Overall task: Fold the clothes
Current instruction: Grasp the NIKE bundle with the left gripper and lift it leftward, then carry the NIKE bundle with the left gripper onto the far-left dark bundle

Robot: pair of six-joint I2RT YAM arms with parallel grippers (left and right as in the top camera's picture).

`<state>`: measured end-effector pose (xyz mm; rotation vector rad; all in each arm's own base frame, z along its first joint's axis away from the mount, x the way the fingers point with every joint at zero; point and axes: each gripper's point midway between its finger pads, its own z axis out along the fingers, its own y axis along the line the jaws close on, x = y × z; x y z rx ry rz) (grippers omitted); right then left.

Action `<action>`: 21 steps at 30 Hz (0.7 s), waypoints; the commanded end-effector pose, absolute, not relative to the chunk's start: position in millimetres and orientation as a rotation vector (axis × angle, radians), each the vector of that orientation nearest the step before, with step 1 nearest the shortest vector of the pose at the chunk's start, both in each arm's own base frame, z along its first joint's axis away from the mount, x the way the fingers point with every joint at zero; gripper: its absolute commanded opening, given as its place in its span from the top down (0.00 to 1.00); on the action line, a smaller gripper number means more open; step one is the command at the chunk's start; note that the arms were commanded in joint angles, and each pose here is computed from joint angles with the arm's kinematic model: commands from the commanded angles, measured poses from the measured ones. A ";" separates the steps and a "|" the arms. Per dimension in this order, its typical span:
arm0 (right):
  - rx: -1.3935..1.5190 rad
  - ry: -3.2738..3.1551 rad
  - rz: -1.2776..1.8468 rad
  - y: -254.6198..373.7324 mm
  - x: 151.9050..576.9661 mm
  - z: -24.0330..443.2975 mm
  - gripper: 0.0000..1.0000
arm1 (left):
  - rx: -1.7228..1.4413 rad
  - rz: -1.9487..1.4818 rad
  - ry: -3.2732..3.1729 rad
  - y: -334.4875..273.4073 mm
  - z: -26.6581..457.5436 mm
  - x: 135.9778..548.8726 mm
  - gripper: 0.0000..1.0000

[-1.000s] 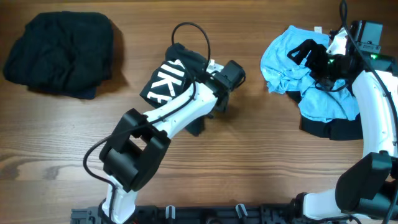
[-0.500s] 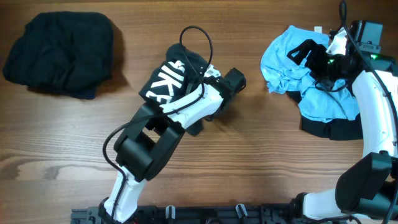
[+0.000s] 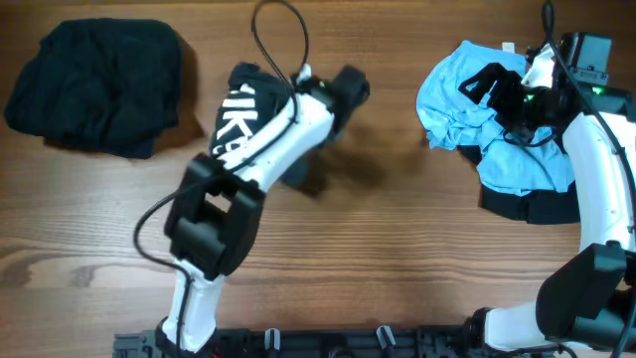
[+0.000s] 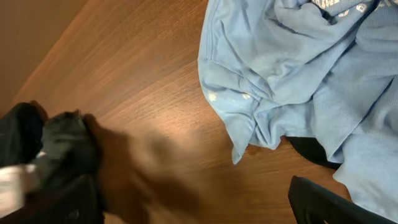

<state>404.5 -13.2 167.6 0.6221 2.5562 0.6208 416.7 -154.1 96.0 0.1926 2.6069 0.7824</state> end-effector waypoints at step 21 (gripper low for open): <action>0.610 2.573 0.651 -8.7 401.6 166.0 0.01 | 0.710 1.240 2.208 36.5 326.8 486.2 0.96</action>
